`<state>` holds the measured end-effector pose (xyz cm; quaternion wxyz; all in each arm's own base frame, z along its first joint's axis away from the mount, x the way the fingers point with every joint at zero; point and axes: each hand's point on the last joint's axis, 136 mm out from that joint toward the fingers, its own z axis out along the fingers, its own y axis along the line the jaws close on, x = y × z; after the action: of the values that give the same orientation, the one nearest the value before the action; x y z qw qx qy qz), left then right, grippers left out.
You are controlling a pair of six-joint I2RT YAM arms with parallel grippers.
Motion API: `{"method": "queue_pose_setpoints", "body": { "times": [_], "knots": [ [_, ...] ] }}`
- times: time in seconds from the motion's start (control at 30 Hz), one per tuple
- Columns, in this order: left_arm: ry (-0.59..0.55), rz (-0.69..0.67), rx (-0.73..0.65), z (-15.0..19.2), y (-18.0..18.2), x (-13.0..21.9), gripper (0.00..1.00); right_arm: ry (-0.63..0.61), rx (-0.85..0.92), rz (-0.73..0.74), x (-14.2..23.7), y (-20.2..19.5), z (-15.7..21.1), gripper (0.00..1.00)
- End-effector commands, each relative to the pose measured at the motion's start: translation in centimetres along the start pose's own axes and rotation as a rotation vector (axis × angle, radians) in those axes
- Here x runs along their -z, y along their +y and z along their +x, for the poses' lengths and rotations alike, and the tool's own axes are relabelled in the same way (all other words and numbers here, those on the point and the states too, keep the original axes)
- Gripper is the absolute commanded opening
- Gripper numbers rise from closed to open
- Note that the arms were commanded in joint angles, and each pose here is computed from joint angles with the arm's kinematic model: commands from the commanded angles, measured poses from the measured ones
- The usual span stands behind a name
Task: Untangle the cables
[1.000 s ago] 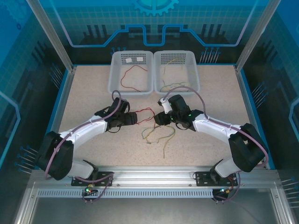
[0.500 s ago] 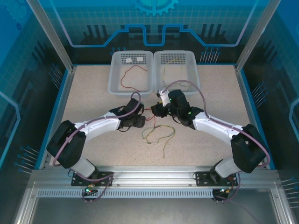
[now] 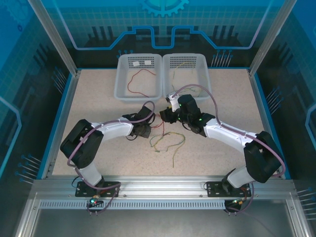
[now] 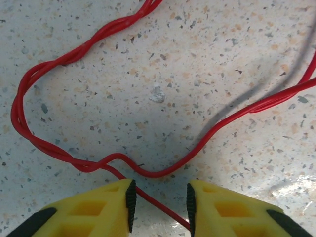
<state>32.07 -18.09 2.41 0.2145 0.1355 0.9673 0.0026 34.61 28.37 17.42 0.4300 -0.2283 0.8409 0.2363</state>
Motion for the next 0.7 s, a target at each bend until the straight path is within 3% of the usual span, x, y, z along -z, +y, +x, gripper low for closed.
{"method": "queue_pose_setpoints", "body": {
  "times": [0.0, 0.27, 0.67],
  "knots": [
    [-0.039, -0.018, 0.001, -1.5, 0.2, 0.5, 0.28, -0.022, -0.003, 0.011, 0.4, -0.1, -0.4, 0.47],
    [-0.104, -0.021, 0.030, -2.7, 0.8, 3.1, 0.00, -0.027, -0.006, 0.016, 0.5, -0.2, -0.3, 0.48],
    [-0.193, 0.031, 0.103, -3.3, 0.9, 6.6, 0.00, -0.041, 0.004, 0.067, 1.4, -1.1, 0.0, 0.49]
  ]
}}
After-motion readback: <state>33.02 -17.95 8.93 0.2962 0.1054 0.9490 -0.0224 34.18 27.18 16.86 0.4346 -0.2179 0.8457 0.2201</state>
